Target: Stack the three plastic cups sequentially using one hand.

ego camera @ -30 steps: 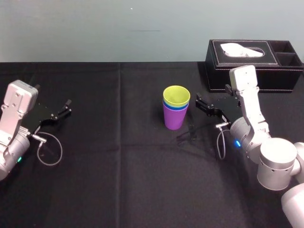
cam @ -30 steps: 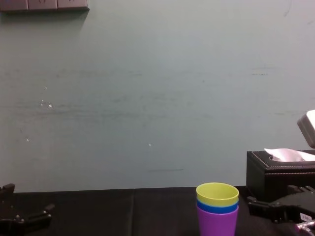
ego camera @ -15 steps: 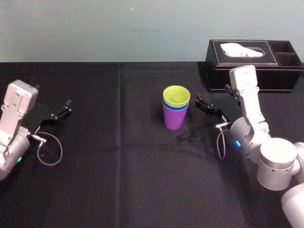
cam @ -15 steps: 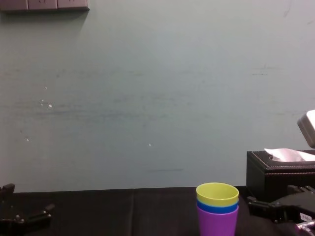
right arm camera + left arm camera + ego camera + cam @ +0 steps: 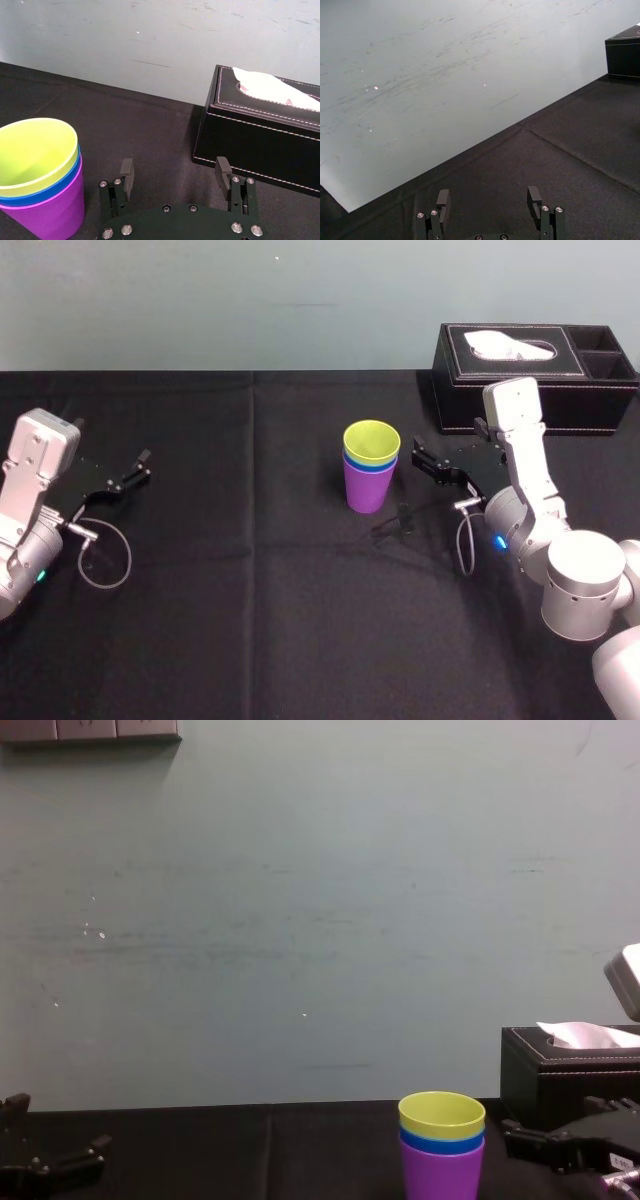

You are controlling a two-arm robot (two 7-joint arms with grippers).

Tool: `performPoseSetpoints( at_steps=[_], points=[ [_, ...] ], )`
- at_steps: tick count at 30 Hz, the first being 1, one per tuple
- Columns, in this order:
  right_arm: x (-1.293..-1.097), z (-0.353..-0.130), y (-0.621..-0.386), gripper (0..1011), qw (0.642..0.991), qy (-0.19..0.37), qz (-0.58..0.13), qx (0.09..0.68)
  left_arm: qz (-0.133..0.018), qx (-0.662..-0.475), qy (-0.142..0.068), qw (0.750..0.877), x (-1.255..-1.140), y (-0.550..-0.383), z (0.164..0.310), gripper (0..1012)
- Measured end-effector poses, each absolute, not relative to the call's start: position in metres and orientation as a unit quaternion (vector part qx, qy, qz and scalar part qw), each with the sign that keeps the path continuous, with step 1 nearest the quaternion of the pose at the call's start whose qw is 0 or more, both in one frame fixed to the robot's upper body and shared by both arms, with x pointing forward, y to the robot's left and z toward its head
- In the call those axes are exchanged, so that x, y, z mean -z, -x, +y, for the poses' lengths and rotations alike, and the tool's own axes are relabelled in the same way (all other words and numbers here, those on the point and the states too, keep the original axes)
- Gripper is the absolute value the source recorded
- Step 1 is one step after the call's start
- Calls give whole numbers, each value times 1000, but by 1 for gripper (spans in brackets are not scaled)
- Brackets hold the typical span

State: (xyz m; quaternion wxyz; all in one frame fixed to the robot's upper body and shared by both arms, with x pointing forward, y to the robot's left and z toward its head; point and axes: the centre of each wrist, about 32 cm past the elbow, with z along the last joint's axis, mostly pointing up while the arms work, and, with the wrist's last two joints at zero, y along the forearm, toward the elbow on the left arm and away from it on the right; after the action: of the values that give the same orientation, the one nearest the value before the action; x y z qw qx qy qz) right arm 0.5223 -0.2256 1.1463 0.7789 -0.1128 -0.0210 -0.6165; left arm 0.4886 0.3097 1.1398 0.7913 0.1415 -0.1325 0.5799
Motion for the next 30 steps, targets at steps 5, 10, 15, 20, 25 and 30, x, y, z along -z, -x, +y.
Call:
performPoseSetpoints(
  at_steps=[5,10,15,20,25,30],
  points=[
    [-1146,-226,-522,1004,779,113,-21,617,-132,-580,-141,791,-1140,-489,310,1011],
    [-1146,-226,-522,1003,779,113,-21,617,-132,-580,-141,791,-1140,-489,310,1011],
    [-1146,-226,-522,1003,779,113,-21,617,-132,-580,-141,791,-1140,-489,310,1011],
    [-1146,-226,-522,1003,779,113,-21,617,-132,-580,-141,791,-1140,-489,310,1011],
    [-1146,-226,-522,1003,779,113,-21,617,-132,-580,-141,791,-1140,-489,310,1011],
    [-1146,-226,-522,1003,779,113,-21,617,-132,-580,-141,791,-1140,-489,310,1011]
  ],
)
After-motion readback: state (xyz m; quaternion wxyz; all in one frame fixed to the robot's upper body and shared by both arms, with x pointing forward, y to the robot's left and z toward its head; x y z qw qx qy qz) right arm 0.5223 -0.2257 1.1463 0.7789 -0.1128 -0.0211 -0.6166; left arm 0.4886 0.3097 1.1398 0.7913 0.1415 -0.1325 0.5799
